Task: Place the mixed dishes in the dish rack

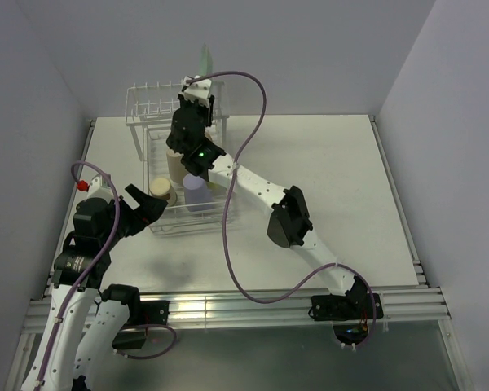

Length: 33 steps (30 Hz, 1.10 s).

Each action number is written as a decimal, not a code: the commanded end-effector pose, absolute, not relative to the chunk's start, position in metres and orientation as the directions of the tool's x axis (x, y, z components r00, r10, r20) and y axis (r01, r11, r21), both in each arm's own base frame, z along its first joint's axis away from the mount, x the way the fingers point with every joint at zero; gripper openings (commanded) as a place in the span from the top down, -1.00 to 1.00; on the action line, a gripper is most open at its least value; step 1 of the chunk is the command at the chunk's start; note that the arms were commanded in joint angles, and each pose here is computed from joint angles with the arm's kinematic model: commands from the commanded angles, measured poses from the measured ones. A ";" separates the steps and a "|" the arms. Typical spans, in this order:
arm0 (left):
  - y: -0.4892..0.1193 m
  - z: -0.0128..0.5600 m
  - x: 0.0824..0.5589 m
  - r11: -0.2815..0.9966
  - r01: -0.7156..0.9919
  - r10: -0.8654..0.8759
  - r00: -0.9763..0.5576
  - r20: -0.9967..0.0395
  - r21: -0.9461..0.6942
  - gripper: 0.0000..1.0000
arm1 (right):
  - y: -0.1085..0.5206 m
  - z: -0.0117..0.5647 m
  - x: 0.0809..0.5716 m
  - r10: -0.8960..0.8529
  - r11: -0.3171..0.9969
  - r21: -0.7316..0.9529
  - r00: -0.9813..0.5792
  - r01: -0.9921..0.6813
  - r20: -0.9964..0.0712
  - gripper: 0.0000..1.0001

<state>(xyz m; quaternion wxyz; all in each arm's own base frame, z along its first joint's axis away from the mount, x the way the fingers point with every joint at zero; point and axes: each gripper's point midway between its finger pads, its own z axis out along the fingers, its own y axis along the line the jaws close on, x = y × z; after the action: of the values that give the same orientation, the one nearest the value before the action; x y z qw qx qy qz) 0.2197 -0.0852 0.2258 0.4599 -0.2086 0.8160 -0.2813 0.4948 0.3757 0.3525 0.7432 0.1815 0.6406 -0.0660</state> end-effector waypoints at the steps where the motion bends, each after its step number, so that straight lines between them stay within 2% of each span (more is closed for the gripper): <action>1: -0.085 0.244 0.224 0.759 -0.035 -0.591 -0.453 -0.667 -0.650 -0.95 | 0.367 0.379 0.493 0.235 0.897 0.304 0.236 0.322 -0.943 0.16; 4: -0.086 0.244 0.224 0.757 -0.035 -0.593 -0.456 -0.664 -0.652 -0.94 | 0.368 0.383 0.492 0.238 0.901 0.304 0.235 0.310 -0.943 0.03; 10: -0.085 0.245 0.223 0.755 -0.039 -0.598 -0.451 -0.663 -0.655 -0.94 | 0.363 0.395 0.488 0.223 0.907 0.289 0.232 0.308 -0.947 -0.40; 18: -0.083 0.252 0.221 0.752 -0.040 -0.605 -0.438 -0.665 -0.658 -0.94 | 0.357 0.415 0.475 0.193 0.921 0.255 0.224 0.294 -0.955 -0.57; 20: -0.082 0.254 0.220 0.754 -0.048 -0.606 -0.436 -0.665 -0.655 -0.94 | 0.359 0.417 0.470 0.174 0.929 0.233 0.215 0.289 -0.961 -0.78; 23: -0.082 0.259 0.220 0.756 -0.043 -0.603 -0.433 -0.670 -0.653 -0.95 | 0.357 0.421 0.460 0.151 0.936 0.204 0.195 0.287 -0.969 -0.95; 27: -0.084 0.260 0.219 0.751 -0.037 -0.603 -0.445 -0.662 -0.659 -0.95 | 0.346 0.434 0.438 0.124 0.948 0.164 0.158 0.274 -0.980 -0.99; 28: -0.085 0.259 0.219 0.749 -0.036 -0.603 -0.449 -0.659 -0.661 -0.95 | 0.348 0.417 0.435 0.087 0.956 0.113 0.110 0.270 -0.990 -0.99; 30: -0.088 0.259 0.218 0.744 -0.029 -0.604 -0.457 -0.653 -0.668 -0.95 | 0.341 0.427 0.420 0.112 0.968 0.128 0.083 0.215 -0.990 -0.99; 31: -0.088 0.257 0.218 0.742 -0.031 -0.604 -0.462 -0.649 -0.669 -0.95 | 0.341 0.396 0.415 0.015 0.984 0.011 -0.022 0.175 -1.000 -0.99; 32: -0.089 0.257 0.219 0.740 -0.027 -0.604 -0.465 -0.647 -0.672 -0.95 | 0.338 0.404 0.407 0.138 0.982 0.132 -0.035 0.133 -0.990 -0.99; 33: -0.090 0.255 0.220 0.739 -0.030 -0.604 -0.473 -0.642 -0.673 -0.95 | 0.348 0.391 0.406 0.142 0.990 0.140 -0.107 0.030 -0.984 -0.99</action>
<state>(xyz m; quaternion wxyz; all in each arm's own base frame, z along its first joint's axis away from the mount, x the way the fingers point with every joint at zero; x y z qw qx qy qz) 0.2175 -0.0856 0.2419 0.4670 -0.2069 0.8104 -0.2869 0.4313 0.3570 0.3823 0.7067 0.0671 0.7018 -0.0590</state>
